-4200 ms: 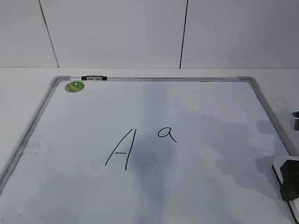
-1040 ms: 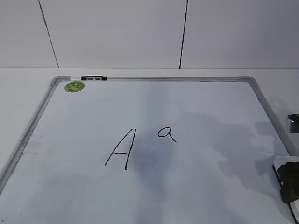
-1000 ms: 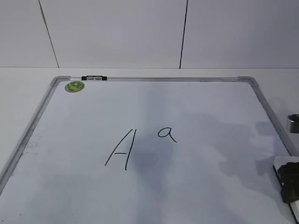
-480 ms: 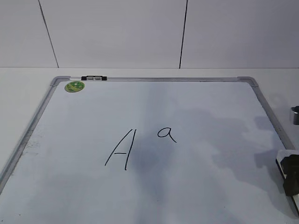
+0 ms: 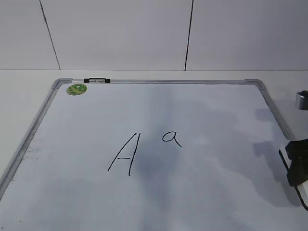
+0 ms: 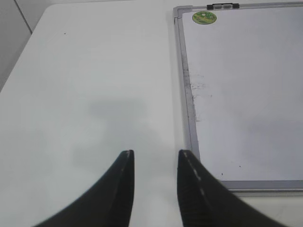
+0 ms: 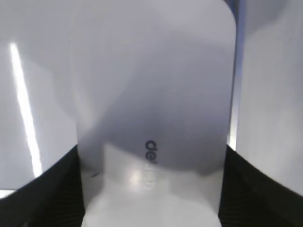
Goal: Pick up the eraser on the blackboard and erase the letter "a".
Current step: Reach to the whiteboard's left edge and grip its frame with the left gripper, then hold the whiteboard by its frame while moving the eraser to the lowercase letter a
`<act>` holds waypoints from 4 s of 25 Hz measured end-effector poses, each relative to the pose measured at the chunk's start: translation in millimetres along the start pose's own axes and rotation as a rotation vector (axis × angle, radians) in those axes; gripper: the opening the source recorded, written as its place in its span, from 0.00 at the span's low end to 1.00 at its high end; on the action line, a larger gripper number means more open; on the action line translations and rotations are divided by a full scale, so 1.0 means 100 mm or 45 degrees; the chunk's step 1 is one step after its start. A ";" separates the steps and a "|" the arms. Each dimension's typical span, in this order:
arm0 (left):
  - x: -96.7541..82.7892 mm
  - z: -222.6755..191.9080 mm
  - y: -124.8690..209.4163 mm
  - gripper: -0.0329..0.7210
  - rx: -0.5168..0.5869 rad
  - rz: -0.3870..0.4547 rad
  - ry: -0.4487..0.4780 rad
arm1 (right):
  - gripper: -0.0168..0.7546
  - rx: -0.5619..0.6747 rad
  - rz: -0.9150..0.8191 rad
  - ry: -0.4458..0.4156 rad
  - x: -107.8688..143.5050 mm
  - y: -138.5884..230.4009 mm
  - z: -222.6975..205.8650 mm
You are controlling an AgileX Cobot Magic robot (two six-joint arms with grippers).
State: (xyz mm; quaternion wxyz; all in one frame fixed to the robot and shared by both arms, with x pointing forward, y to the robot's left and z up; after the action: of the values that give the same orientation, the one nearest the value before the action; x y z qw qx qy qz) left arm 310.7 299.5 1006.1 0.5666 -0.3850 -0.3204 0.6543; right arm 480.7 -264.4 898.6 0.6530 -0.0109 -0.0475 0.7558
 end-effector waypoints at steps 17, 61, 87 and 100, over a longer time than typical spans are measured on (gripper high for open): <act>0.00 0.00 0.00 0.36 0.000 0.000 0.000 | 0.75 -0.091 0.279 -0.016 0.54 -0.48 0.64; -0.27 -1.69 -0.78 0.36 0.694 0.120 -0.031 | 0.75 0.055 0.506 -0.017 1.13 -0.70 0.31; -0.33 -3.01 -0.22 0.36 1.164 0.143 -0.005 | 0.75 0.053 0.514 0.002 1.11 -0.71 0.31; -0.39 -3.34 -0.40 0.36 1.235 0.134 0.017 | 0.75 0.053 0.514 0.002 1.11 -0.71 0.31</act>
State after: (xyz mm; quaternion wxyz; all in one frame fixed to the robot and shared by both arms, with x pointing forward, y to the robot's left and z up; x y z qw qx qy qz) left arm 622.3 261.6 879.7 0.6489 -0.0966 0.0451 0.7534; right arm 532.1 -146.7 940.3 0.4884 -0.0072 -0.0283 0.8721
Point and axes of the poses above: a point on each arm's last joint axis where the gripper is mounted, z pointing back along that axis away from the gripper, x along the wrist's bending axis when the last joint is at zero, y = z × x, the point moved 9 cm from there along -z, pointing out along that axis toward the gripper, and after that the axes turned 9 degrees about z, right-handed, at the moved point
